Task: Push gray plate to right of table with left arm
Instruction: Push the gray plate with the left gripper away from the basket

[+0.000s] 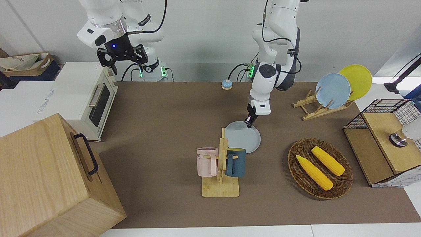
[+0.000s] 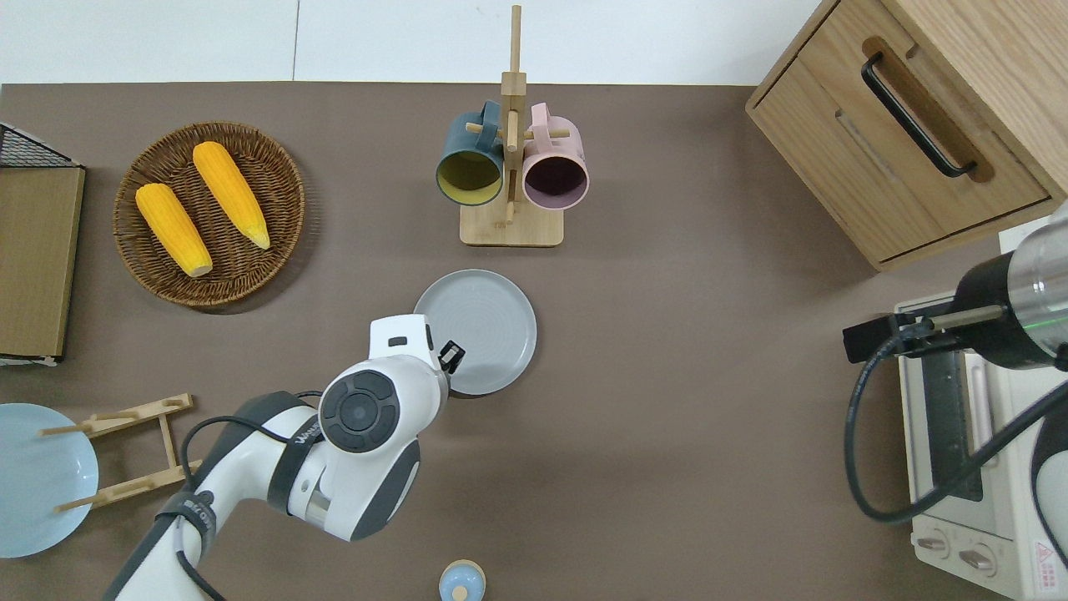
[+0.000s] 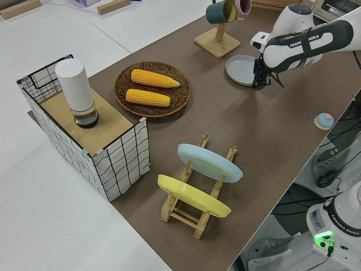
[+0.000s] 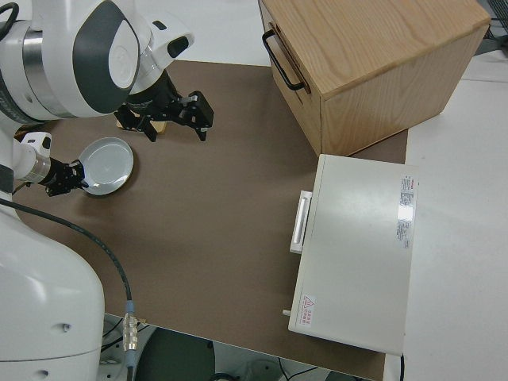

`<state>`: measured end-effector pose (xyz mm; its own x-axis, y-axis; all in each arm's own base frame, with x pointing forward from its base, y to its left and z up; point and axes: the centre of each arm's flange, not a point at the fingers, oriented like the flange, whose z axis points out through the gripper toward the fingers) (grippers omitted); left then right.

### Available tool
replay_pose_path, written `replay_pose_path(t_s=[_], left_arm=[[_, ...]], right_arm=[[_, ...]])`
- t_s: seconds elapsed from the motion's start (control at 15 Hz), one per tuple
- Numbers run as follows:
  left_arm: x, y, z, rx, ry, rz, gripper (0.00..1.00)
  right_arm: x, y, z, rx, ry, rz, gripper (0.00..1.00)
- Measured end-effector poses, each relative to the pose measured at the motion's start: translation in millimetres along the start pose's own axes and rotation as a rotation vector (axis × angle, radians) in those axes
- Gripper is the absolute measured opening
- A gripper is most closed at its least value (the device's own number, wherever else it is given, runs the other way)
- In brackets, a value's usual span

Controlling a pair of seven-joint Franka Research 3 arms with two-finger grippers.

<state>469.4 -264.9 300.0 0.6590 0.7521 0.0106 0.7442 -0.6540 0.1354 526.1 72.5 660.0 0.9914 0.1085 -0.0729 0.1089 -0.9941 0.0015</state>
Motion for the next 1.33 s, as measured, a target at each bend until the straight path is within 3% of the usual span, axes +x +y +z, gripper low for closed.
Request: replay_pose_path(t_s=[0.47, 0.93, 1.13, 1.33], left_arm=[[-75, 39, 4, -0.019, -0.028, -0.034, 0.05], [-153, 84, 6, 0.039, -0.016, -0.046, 0.05], [-171, 98, 10, 0.031, -0.009, -0.049, 0.05], [-175, 101, 10, 0.03, -0.009, -0.046, 0.05]], right_arm=[[0.0, 0, 0, 0.0, 0.0, 0.0, 0.99], [0.0, 0, 0, 0.0, 0.0, 0.0, 0.99], [0.0, 0, 0, 0.0, 0.0, 0.0, 0.99], [0.0, 0, 0, 0.0, 0.0, 0.0, 0.99]])
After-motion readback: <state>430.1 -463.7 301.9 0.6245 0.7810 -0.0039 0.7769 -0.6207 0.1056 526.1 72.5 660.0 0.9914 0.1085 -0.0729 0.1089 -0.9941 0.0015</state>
